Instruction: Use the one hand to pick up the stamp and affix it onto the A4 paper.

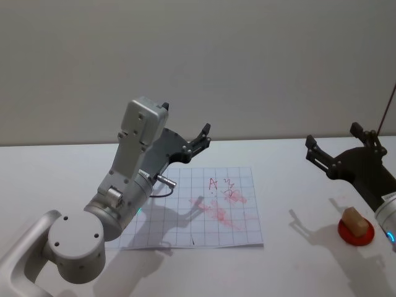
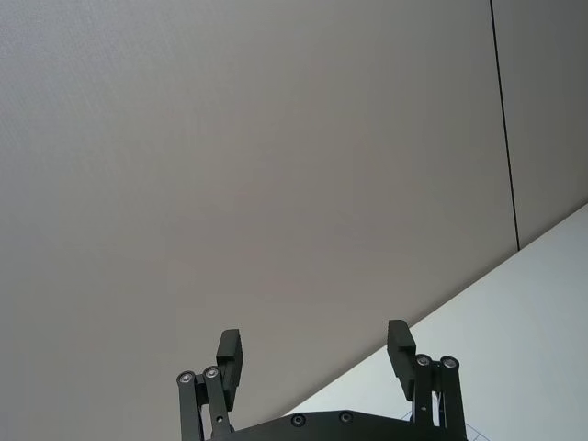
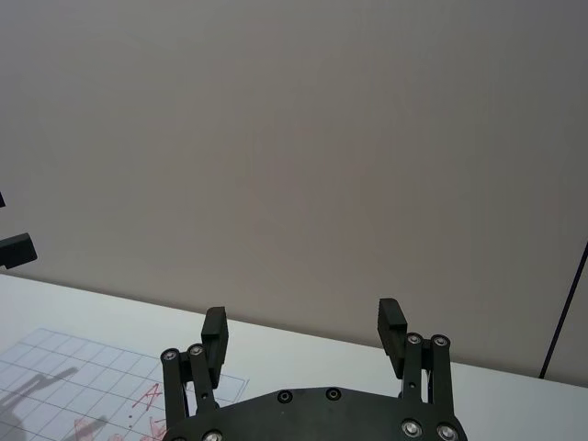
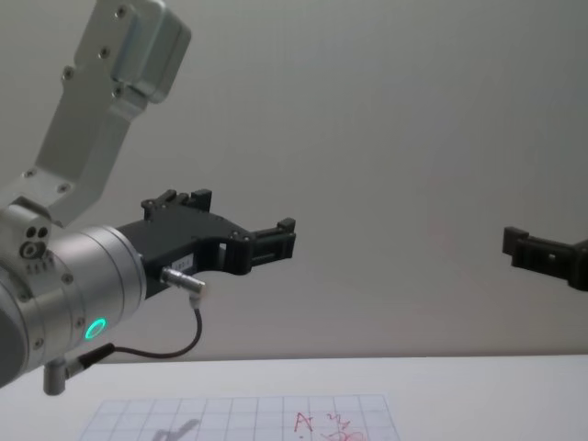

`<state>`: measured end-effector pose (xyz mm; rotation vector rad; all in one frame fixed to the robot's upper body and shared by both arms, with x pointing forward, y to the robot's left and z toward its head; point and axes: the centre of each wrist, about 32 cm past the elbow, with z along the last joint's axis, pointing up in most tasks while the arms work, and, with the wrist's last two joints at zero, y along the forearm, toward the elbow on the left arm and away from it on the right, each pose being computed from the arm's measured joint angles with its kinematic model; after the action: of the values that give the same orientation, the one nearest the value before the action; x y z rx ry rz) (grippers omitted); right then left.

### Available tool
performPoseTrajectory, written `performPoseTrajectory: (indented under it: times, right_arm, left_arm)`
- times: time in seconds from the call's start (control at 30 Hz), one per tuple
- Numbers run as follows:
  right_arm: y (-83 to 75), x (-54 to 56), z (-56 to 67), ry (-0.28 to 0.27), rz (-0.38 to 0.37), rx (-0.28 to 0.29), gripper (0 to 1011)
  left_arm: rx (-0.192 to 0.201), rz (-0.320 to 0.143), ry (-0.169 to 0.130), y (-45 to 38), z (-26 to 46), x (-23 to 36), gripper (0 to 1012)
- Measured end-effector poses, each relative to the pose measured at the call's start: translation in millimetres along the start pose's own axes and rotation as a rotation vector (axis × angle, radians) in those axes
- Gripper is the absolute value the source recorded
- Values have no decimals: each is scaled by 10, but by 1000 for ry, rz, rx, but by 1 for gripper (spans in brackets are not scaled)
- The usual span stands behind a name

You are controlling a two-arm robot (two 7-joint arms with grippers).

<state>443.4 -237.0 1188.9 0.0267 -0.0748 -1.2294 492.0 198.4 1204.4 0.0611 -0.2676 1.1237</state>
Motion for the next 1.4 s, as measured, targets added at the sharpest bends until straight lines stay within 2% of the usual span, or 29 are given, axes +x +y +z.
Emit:
performPoseTrajectory:
  times: [1.4]
  right_arm:
    - [-1,1,-1,-1,0,-1,1001]
  left_arm:
    - [0,0,0,0,0,0,1001]
